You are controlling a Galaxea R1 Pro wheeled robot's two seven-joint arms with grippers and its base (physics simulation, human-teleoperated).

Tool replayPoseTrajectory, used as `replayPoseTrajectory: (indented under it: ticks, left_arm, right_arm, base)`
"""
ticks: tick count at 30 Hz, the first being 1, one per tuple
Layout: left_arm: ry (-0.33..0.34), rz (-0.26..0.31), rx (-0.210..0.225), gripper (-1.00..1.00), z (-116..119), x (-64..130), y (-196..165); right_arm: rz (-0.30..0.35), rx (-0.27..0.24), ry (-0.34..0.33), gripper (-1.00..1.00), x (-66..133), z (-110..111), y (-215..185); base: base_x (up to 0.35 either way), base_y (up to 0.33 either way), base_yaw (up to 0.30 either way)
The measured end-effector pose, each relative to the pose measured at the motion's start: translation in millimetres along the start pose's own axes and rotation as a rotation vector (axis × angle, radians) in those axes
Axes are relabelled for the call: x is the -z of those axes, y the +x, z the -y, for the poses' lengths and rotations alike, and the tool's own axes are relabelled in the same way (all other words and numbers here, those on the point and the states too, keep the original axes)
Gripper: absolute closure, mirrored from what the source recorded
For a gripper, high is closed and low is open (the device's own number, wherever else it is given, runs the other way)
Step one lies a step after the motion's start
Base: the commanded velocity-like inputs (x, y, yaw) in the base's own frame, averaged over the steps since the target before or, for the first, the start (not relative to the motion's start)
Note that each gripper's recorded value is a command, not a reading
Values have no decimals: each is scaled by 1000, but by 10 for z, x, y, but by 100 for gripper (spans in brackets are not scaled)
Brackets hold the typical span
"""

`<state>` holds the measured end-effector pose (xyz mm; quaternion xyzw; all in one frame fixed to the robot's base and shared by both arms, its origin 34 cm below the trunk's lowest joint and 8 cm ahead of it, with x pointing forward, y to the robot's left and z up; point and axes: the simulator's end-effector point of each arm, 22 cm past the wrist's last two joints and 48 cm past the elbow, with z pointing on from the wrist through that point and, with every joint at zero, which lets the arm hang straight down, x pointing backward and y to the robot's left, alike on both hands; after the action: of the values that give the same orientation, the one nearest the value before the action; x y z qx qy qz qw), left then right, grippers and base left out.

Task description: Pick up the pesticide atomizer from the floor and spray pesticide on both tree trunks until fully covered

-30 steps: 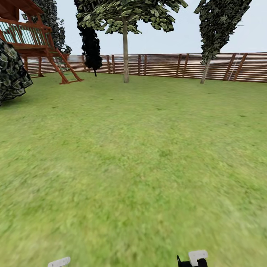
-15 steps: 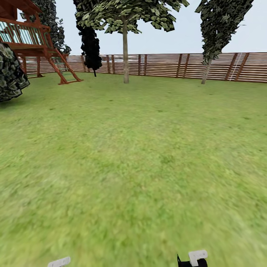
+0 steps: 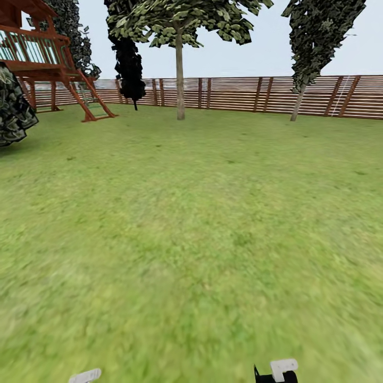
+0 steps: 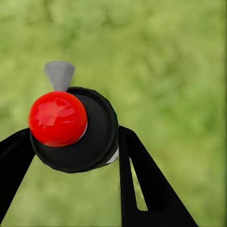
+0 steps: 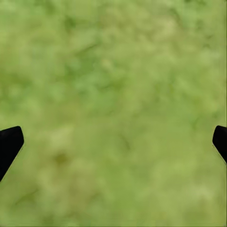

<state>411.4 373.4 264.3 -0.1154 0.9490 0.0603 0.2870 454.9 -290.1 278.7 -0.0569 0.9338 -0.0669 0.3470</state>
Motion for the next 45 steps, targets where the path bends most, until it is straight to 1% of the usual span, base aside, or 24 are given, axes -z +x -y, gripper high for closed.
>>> replayPoseTrajectory:
  ticks: [45]
  left_arm:
    - [-4, 3, -1, 100, -27, -5, -21]
  right_arm:
    - [0, -1, -1, -100, 0, -10, -1]
  base:
    - [339, 0, 0]
